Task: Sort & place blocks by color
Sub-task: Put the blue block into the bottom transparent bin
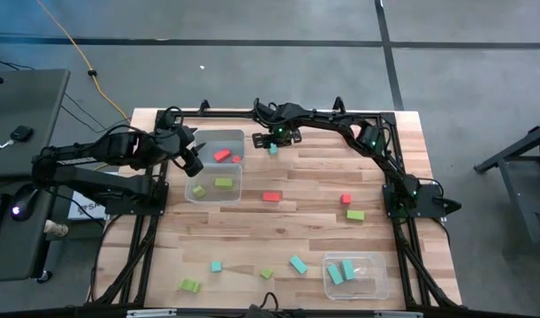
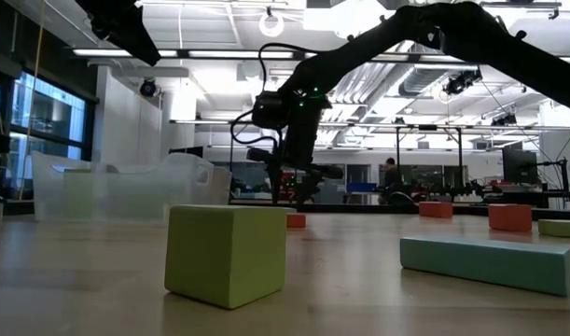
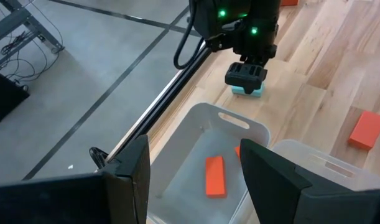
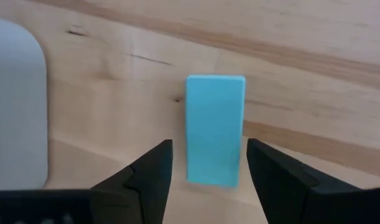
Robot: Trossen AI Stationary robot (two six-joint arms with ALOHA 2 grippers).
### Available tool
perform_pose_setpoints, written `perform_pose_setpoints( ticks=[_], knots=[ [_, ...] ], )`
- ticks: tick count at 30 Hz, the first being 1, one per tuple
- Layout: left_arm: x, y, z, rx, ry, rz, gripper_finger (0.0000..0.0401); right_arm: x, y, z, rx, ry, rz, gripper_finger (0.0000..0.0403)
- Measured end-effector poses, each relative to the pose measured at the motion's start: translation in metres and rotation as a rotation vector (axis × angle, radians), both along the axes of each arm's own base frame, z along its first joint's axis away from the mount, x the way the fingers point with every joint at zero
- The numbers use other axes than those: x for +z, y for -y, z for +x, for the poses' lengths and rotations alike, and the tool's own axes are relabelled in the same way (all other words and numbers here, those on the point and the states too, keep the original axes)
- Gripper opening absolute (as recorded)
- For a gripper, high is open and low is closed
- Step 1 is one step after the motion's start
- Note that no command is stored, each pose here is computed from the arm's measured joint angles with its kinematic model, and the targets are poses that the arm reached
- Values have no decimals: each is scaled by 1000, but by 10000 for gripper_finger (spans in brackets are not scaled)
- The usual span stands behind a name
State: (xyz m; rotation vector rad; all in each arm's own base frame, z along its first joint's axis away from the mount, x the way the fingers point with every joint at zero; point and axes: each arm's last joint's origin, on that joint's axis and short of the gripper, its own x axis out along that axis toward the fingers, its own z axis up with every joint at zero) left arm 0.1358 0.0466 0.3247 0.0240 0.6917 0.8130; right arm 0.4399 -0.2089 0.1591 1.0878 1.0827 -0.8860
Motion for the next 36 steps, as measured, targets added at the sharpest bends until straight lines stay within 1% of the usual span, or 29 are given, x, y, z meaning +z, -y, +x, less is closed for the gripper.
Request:
perform_pose_setpoints(
  ticks=[4, 7, 10, 12, 16, 18, 21, 26, 29, 32, 34, 36],
  knots=[
    [0, 0, 0, 0, 0, 0, 181, -1, -3, -2, 25, -32, 9, 195],
    [0, 0, 0, 0, 0, 0, 181, -7, 1, -4, -10, -37, 65, 195],
    [0, 0, 0, 0, 0, 0, 181, -14, 6, -5, -14, -21, 127, 195],
    [0, 0, 0, 0, 0, 0, 181, -14, 8, -7, -17, -16, 144, 195],
    [0, 0, 0, 0, 0, 0, 181, -13, 9, -8, -15, -32, 109, 191],
    [0, 0, 0, 0, 0, 0, 181, -13, 10, -8, -16, -31, 112, 181],
    [0, 0, 0, 0, 0, 0, 181, -13, 10, -9, 0, -30, 113, 156],
    [0, 0, 0, 0, -1, 0, 181, -12, 10, -11, 32, -43, 117, 100],
    [0, 0, 0, 0, -1, 0, 181, -11, 10, -12, 72, -45, 118, 98],
    [0, 0, 0, 0, -2, 0, 181, -7, 5, -16, 110, -93, 97, 98],
    [0, 0, 0, 0, -3, -1, 181, 0, 1, -14, 132, -93, 55, 98],
    [0, 0, 0, 0, -3, -1, 181, 14, -4, -16, 152, -95, 16, 98]
  ],
)
